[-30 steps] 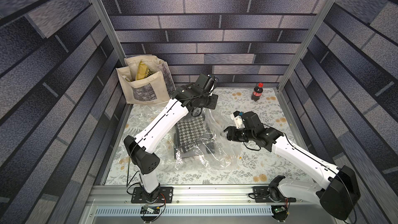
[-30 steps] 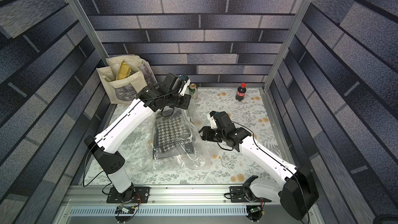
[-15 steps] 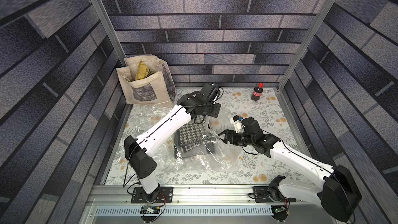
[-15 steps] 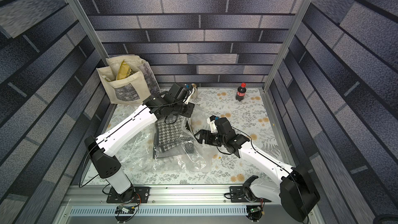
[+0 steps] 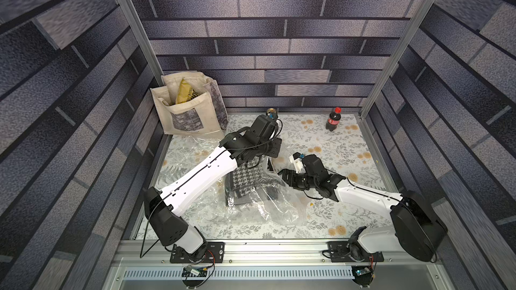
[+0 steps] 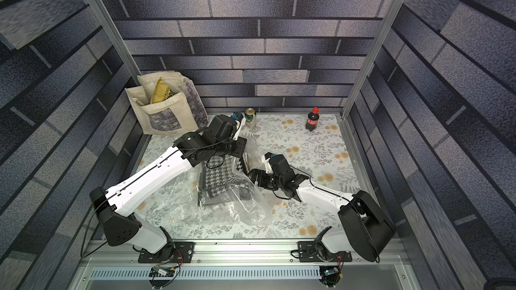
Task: Take the scarf out of the vacuum bag
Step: Take out the scarf from the vacuum bag.
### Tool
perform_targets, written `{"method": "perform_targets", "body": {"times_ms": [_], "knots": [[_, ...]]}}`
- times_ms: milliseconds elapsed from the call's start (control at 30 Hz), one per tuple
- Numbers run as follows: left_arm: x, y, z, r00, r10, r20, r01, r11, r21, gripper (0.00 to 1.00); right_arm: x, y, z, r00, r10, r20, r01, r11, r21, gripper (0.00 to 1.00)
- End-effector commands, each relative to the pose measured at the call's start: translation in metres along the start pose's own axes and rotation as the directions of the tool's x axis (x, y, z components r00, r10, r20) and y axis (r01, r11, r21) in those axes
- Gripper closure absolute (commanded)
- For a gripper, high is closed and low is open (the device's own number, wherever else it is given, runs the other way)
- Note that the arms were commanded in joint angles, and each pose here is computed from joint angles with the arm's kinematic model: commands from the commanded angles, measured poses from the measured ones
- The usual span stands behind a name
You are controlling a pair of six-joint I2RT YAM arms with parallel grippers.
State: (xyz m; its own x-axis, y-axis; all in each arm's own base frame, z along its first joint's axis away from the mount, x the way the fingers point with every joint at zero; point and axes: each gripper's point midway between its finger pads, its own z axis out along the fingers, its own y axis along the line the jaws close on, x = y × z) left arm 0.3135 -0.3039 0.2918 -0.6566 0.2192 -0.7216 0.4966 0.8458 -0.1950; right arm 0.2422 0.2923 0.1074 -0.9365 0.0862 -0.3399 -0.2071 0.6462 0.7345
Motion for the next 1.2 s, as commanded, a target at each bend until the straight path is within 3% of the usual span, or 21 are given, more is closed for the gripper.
{"method": "perform_targets", "body": {"times_ms": [0, 333, 667, 967, 1167], "knots": [[-0.010, -0.011, -0.013, 0.999, -0.012, 0.052, 0.010, 0.999, 0.031, 1.00, -0.013, 0.013, 0.010, 0.999, 0.003, 0.032, -0.002, 0.999, -0.039, 0.00], [-0.003, -0.013, -0.009, 0.999, -0.011, 0.042, 0.010, 1.000, 0.026, 1.00, -0.014, 0.025, 0.029, 0.999, 0.050, 0.013, -0.048, 0.993, -0.112, 0.06], [0.000, -0.011, -0.003, 0.999, -0.020, 0.037, 0.020, 1.000, 0.023, 1.00, -0.017, 0.041, 0.034, 0.996, 0.089, -0.022, -0.092, 0.979, -0.181, 0.19], [0.006, -0.005, 0.001, 1.000, -0.021, 0.023, 0.021, 1.000, 0.002, 1.00, -0.022, 0.059, 0.016, 0.996, 0.092, 0.013, -0.086, 0.966, -0.245, 0.21], [0.005, -0.003, 0.000, 0.999, -0.027, 0.030, 0.027, 1.000, 0.003, 1.00, -0.018, 0.063, 0.021, 0.990, 0.139, -0.036, -0.143, 0.950, -0.278, 0.22]]}}
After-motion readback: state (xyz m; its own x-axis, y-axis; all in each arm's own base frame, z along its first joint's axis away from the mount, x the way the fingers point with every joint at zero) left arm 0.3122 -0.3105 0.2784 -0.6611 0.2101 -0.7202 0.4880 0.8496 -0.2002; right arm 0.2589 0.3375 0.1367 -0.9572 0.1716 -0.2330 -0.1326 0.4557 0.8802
